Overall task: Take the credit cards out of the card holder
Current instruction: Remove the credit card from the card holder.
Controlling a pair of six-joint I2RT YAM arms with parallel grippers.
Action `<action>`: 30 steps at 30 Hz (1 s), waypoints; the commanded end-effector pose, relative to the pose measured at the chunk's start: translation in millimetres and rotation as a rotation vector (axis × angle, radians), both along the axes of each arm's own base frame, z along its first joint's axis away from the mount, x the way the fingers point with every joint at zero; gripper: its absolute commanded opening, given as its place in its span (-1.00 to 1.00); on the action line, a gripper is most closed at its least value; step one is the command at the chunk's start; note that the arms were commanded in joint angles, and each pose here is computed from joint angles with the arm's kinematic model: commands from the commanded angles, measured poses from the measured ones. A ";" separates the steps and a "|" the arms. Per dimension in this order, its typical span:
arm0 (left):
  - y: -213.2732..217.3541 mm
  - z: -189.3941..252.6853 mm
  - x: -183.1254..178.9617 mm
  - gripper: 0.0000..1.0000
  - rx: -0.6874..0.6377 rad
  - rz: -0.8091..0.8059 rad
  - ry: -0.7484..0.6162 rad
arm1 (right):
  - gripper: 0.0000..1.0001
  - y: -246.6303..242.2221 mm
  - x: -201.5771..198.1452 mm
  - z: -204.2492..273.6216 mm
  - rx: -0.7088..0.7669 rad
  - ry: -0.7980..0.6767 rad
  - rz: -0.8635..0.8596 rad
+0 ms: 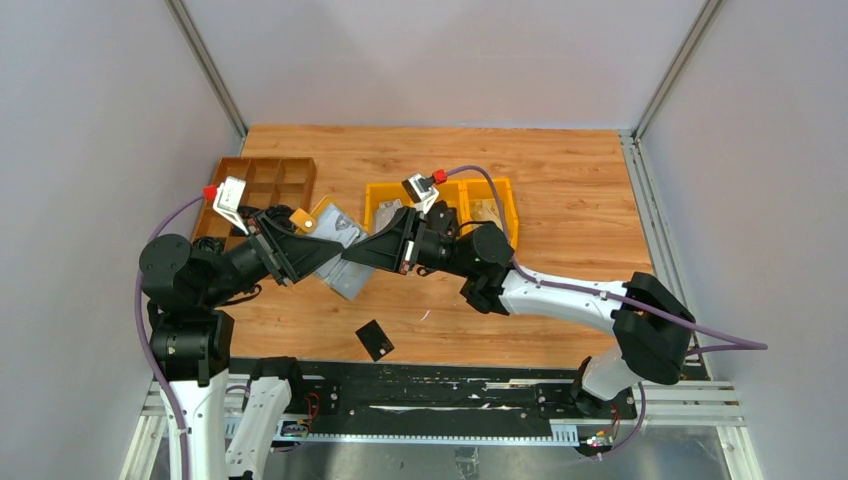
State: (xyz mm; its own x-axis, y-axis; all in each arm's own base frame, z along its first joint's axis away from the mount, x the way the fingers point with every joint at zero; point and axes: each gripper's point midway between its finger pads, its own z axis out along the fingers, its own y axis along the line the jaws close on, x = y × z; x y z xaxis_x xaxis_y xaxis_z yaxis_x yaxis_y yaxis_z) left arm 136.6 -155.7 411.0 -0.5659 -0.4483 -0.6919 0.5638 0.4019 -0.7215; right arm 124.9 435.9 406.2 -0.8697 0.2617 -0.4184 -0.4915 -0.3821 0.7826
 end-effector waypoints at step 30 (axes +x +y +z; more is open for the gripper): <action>-2.1 15.9 -5.6 -1.00 -0.007 -0.028 -0.038 | -0.49 -11.9 -13.4 25.0 0.116 -0.026 0.007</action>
